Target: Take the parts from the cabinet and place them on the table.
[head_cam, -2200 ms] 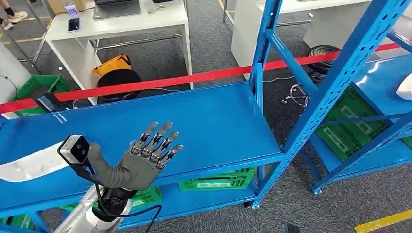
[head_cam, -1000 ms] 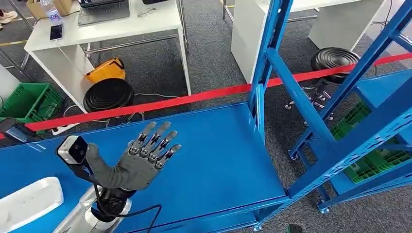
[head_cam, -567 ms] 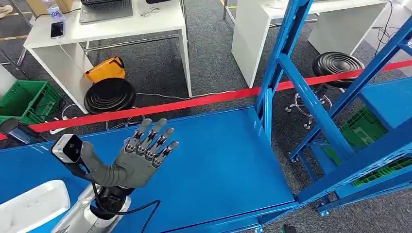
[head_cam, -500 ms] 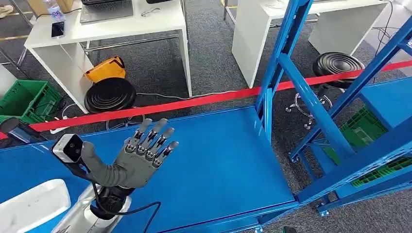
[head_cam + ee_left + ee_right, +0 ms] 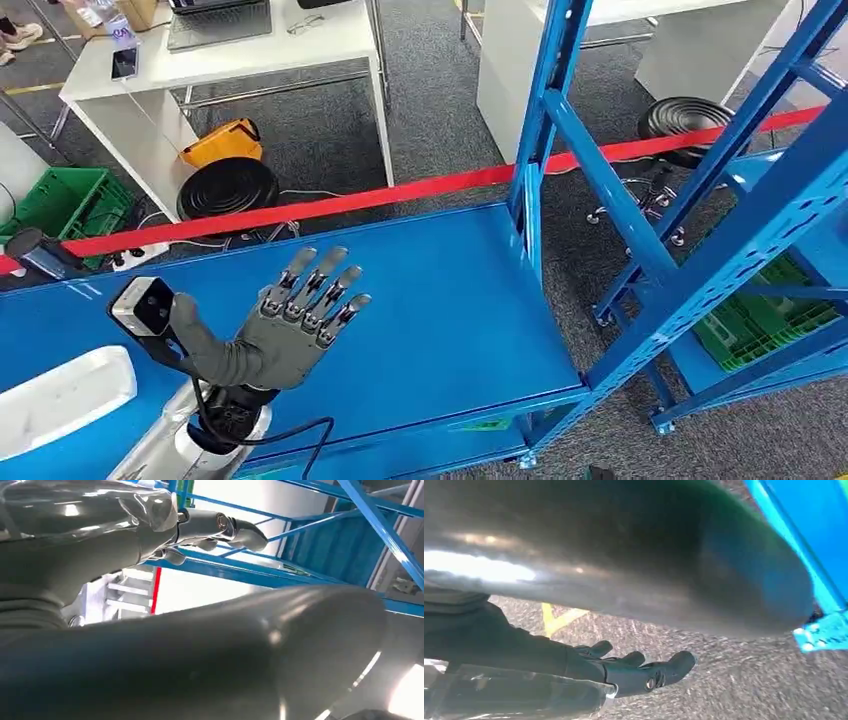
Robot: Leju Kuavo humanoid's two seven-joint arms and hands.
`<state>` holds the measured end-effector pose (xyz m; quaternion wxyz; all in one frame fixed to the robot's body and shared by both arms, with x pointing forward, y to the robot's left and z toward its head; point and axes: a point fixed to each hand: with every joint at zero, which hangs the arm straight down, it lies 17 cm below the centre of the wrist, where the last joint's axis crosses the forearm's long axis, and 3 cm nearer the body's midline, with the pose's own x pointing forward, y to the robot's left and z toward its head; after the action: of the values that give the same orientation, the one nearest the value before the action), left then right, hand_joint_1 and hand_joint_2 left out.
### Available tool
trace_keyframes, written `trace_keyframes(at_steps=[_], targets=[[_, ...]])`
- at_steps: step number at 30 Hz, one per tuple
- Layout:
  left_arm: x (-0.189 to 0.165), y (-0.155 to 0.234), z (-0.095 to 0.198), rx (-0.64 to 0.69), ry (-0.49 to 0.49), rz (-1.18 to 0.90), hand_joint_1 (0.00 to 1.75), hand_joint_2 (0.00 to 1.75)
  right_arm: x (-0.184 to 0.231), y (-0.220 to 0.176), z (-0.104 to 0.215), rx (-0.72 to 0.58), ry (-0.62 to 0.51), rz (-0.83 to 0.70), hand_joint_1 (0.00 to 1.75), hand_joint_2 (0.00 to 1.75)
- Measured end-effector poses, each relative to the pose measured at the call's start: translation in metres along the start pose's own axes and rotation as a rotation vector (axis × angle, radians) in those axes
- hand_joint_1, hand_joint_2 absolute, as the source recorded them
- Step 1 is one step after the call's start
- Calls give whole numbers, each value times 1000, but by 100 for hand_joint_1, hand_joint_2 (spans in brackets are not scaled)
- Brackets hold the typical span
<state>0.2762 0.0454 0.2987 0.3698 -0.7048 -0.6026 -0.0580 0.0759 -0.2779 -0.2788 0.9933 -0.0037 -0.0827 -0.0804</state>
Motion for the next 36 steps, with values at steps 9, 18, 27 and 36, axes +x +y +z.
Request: trace_keyframes(at_steps=[9, 18, 27, 36], targets=[[4, -1, -3, -7, -13, -6, 0, 0, 0, 6, 0, 15, 0, 6, 0, 0], [2, -1, -1, -2, -13, 1, 0, 0, 0, 1, 0, 4, -2, 6, 0, 0], [2, 0, 2, 2, -13, 2, 0, 0, -6, 0, 0, 1, 5, -5, 0, 0], [1, 0, 4, 8, -12, 7, 0, 0, -7, 4, 0, 5, 8, -6, 0, 0]])
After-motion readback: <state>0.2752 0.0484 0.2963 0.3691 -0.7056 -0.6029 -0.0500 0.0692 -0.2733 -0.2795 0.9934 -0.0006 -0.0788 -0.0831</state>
